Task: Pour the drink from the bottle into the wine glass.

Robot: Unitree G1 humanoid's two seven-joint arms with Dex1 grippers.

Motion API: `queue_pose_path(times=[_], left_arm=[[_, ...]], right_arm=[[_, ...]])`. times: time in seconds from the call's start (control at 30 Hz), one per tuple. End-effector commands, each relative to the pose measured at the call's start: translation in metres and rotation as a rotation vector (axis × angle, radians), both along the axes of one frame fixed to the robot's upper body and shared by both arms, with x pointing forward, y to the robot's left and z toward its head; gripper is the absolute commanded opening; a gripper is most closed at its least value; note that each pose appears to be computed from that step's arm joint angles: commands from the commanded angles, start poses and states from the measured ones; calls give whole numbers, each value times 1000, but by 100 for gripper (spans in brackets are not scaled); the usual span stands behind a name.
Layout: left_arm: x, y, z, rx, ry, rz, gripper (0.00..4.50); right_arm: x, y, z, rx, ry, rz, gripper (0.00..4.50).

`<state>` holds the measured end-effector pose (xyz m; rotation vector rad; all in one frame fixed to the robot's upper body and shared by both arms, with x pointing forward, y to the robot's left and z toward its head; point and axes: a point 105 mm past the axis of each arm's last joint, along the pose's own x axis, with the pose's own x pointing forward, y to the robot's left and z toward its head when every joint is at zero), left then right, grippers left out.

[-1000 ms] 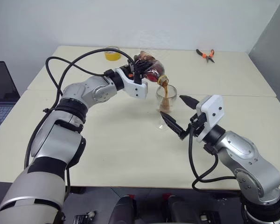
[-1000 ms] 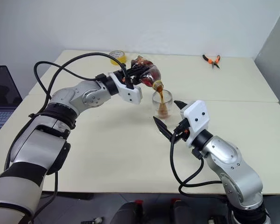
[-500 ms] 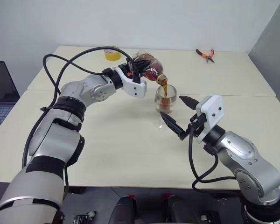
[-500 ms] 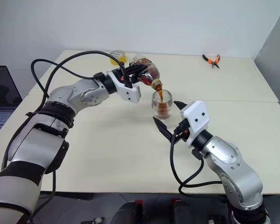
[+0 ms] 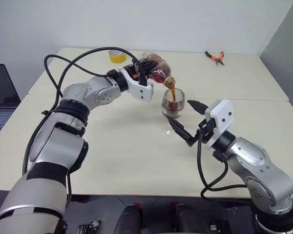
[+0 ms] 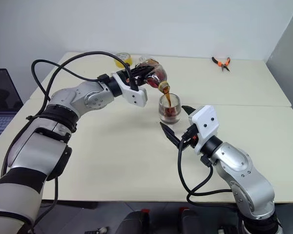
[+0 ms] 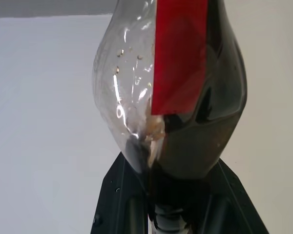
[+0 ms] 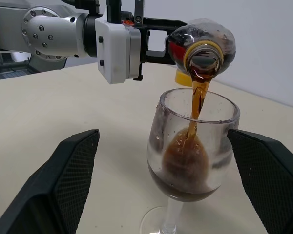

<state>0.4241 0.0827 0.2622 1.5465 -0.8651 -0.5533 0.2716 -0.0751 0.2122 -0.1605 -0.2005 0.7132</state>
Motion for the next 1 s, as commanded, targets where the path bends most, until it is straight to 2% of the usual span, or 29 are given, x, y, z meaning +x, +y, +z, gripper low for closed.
queue_pose_path(times=[0.03,0.7,1.0], left_arm=[[-2,-2,25,-38,-65,-12,61],[-4,-5,15,-106,15,-33,59],[-5,-2,10,-241,128,-43,58]], right_arm=[[-6,2,9,8,-41,10,450],[-6,2,8,9,-42,12,450],[-6,3,11,9,-61,18,450]])
